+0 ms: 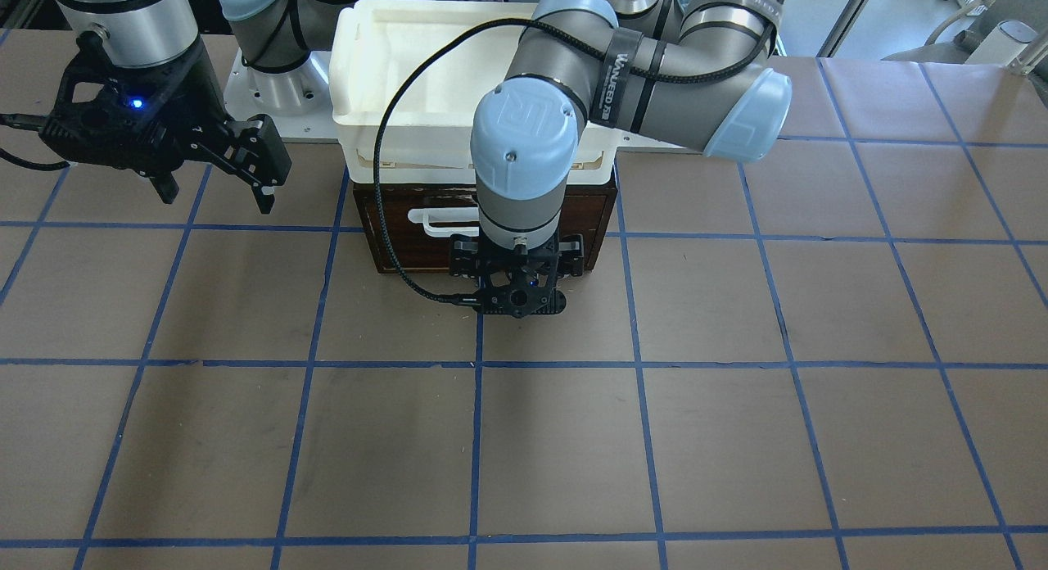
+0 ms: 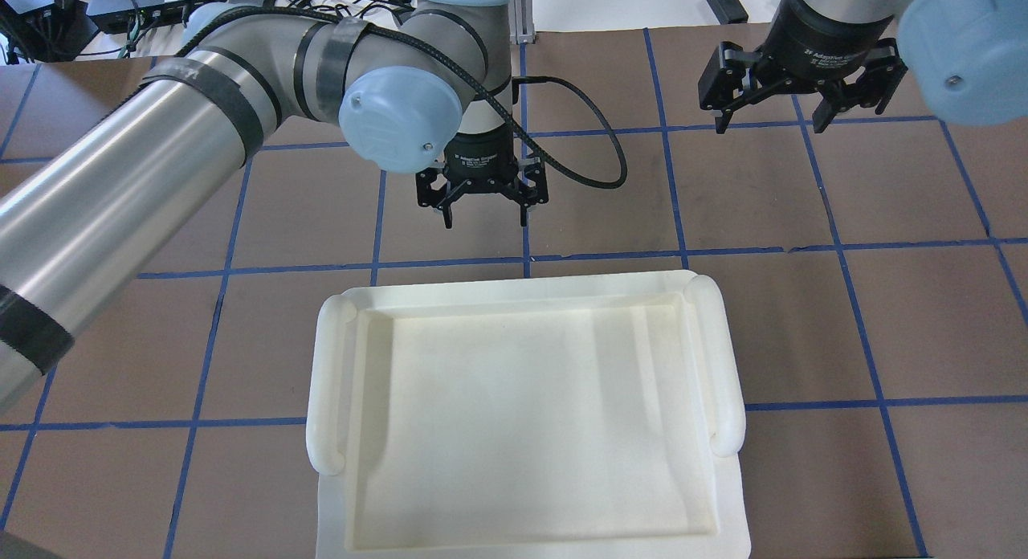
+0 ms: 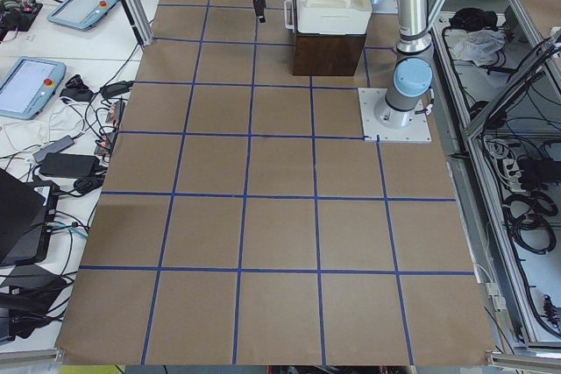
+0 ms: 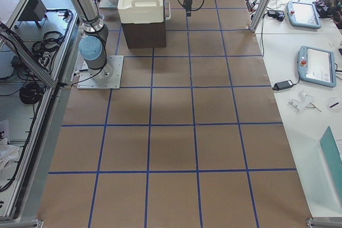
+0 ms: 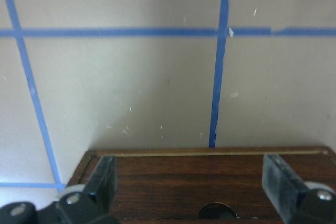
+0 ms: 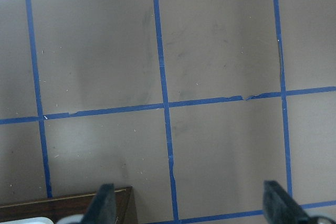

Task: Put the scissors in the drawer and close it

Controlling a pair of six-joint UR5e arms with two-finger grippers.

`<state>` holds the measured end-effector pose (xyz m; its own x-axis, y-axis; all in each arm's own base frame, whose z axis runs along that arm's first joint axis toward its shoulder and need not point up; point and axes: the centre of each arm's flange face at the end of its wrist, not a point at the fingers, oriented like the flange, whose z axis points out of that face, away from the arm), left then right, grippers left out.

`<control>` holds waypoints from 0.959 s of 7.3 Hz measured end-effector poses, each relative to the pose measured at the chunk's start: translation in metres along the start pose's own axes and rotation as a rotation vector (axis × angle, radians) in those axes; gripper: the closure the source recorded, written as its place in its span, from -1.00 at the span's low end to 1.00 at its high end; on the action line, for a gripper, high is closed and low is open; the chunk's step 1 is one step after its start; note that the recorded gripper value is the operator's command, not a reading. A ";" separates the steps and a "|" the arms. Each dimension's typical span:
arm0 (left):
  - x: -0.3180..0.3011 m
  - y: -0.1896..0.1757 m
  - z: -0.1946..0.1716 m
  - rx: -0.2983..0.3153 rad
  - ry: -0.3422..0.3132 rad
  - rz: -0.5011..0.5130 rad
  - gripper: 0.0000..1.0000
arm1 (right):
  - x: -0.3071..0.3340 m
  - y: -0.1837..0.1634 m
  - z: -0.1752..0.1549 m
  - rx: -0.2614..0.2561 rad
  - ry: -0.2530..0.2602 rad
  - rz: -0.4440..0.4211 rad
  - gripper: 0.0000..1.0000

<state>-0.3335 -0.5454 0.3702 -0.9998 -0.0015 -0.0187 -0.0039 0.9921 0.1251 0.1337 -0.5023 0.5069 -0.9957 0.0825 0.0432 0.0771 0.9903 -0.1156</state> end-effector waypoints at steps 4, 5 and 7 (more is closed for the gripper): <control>-0.026 0.063 -0.121 0.236 0.056 0.090 -1.00 | -0.002 0.003 -0.007 0.012 -0.029 -0.005 -1.00; -0.028 0.070 -0.135 0.289 0.069 0.106 -1.00 | -0.006 0.005 -0.010 0.015 -0.067 -0.006 -1.00; -0.037 0.073 -0.132 0.334 0.051 0.107 -1.00 | -0.009 0.008 -0.010 -0.002 -0.099 -0.005 -1.00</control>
<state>-0.2994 -0.4891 0.5112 -0.9939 0.1069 0.0275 0.0989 0.9731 -0.2081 0.1436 -0.4942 0.5153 -0.9963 0.0659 -0.0543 0.0717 0.9910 -0.1134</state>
